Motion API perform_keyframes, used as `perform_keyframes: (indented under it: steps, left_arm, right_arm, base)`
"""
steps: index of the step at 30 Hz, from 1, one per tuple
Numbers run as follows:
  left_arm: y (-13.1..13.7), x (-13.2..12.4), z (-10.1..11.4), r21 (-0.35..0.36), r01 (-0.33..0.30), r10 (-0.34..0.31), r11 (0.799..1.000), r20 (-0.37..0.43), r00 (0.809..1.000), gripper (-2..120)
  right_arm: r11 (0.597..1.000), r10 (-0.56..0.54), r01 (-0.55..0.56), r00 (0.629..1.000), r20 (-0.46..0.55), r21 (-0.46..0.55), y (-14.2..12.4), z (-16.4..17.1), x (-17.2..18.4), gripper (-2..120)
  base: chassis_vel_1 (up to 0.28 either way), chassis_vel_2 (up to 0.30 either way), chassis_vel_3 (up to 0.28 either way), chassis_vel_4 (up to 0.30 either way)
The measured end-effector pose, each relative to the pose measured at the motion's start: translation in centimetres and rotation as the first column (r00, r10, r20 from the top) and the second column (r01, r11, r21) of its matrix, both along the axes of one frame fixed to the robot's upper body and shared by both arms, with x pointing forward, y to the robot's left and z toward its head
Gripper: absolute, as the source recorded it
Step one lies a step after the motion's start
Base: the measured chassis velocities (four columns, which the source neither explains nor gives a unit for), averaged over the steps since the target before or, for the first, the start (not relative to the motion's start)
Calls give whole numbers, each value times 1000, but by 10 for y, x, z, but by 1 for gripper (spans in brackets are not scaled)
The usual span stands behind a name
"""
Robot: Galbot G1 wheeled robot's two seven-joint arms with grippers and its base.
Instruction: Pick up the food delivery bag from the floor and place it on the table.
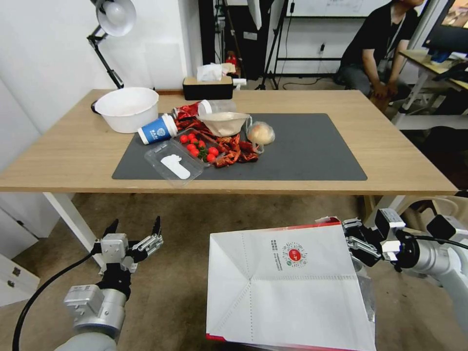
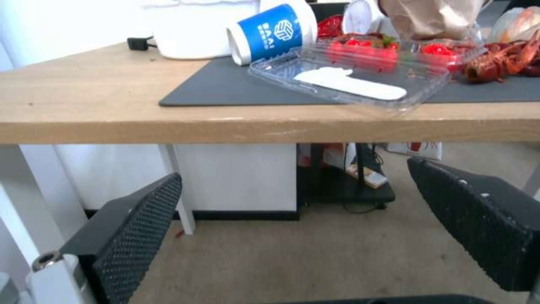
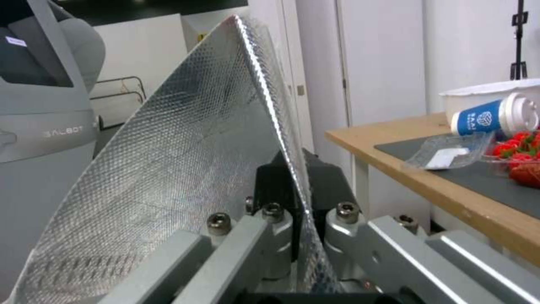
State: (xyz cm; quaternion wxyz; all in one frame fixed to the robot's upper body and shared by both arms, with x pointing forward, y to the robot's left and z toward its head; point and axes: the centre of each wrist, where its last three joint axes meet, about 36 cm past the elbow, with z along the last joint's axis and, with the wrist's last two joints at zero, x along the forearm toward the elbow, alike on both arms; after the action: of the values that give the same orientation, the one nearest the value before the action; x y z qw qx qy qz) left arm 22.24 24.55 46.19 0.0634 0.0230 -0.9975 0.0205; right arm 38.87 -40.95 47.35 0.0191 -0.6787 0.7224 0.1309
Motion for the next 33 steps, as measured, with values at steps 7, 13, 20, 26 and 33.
perform_keyframes:
  steps: [7, 13, 20, 26, 33]
  left_arm:
    - [-1, 0, 0, 4, 0, 0, 1000, 0, 1000, 100]
    - [-1, 0, 0, 4, 1, -1, 1000, 1, 1000, 100]
    - [-1, 0, 0, 3, 4, -4, 1000, 0, 1000, 100]
    - [0, 0, -1, 5, 4, -4, 1000, 0, 1000, 100]
    - [0, 0, -1, 6, 3, -3, 1000, 0, 1000, 100]
  right_arm:
    - [1000, -1, 1, 1000, 2, 0, 0, 1, 0, 0]
    - [1000, -1, 1, 1000, 0, 2, 1, 0, -1, 0]
    - [1000, -3, 3, 1000, -1, -2, 0, 0, -2, 0]
    - [1000, -3, 3, 1000, 1, -3, 0, 1, -3, 0]
    - [1000, -3, 3, 1000, 3, -1, 0, 1, -3, 0]
  base:
    - [0, 0, 0, 0]
    - [0, 0, 0, 0]
    - [0, 0, 0, 0]
    - [0, 0, 0, 0]
    - [0, 0, 0, 0]
